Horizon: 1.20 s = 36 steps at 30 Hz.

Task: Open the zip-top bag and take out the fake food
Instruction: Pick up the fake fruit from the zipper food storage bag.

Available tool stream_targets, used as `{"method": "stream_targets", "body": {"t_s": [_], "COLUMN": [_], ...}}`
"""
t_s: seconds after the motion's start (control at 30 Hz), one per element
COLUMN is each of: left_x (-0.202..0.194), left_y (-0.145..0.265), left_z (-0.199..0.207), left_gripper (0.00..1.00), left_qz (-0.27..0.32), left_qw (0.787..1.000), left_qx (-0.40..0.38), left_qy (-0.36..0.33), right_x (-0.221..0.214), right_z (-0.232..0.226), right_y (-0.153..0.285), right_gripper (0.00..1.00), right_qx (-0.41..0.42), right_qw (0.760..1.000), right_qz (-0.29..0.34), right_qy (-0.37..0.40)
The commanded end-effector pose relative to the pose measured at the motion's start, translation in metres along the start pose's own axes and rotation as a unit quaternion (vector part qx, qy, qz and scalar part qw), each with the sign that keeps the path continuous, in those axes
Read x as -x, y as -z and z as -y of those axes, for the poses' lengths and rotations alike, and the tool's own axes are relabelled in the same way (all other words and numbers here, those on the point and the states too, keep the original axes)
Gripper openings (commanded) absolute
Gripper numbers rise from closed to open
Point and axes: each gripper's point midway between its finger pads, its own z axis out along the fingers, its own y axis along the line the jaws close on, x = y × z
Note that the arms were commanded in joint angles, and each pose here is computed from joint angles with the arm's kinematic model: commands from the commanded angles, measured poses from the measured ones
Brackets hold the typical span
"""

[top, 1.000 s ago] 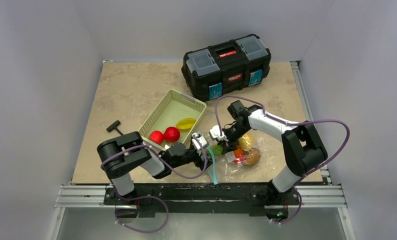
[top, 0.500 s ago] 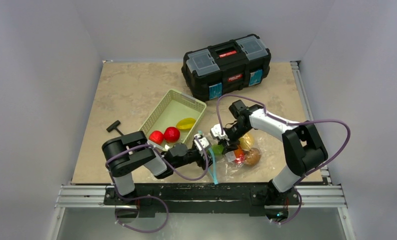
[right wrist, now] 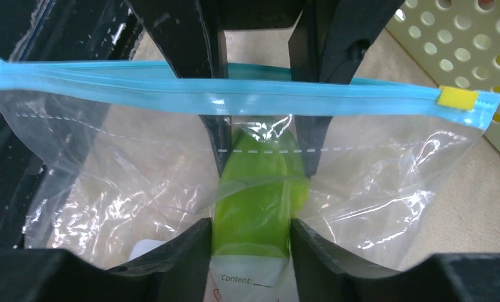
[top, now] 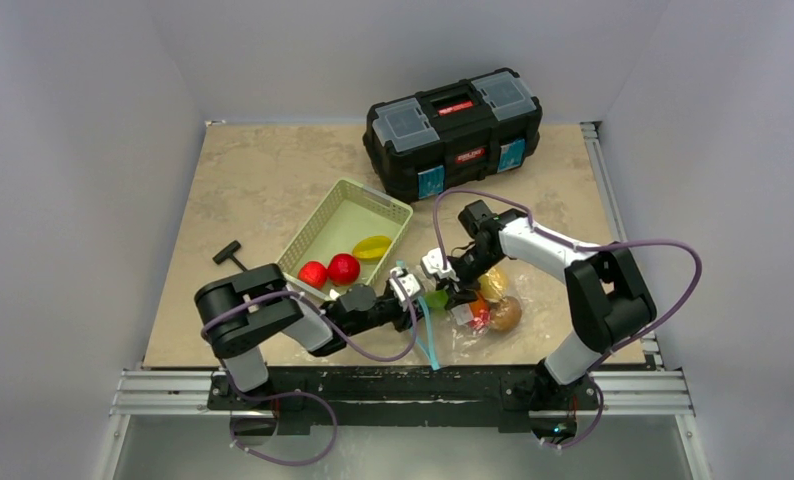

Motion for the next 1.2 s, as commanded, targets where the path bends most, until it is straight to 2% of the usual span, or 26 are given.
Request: {"method": "stream_targets", "body": {"t_s": [0.0,0.13,0.27,0.53,0.73,1.17], "left_x": [0.014,0.015,0.019,0.022,0.029,0.033], "left_y": [0.011,0.022,0.033,0.05,0.059,0.078], "left_z": [0.006,0.009,0.01,0.012,0.016,0.02], "left_gripper": [0.01,0.0,0.0,0.0,0.0,0.0], "left_qz": [0.002,-0.023,-0.046,-0.089,-0.092,-0.107], "left_qw": [1.0,0.999,0.999,0.996,0.995,0.993], "left_qx": [-0.013,-0.021,-0.018,-0.015,-0.021,-0.021], "left_qy": [-0.01,-0.011,-0.004,0.017,0.03,0.046], "right_x": [0.005,0.0,-0.004,-0.007,-0.007,-0.006], "right_z": [0.008,0.01,0.01,0.009,0.006,0.004], "right_y": [0.016,0.024,0.027,0.029,0.03,0.029], "right_gripper": [0.53,0.66,0.72,0.76,0.81,0.82], "right_qx": [-0.036,-0.056,-0.065,-0.076,-0.08,-0.076], "right_qw": [0.999,0.998,0.997,0.996,0.996,0.996], "right_qz": [0.007,-0.005,-0.018,-0.028,-0.029,-0.028], "right_qy": [0.015,0.019,0.024,0.032,0.04,0.045]}}
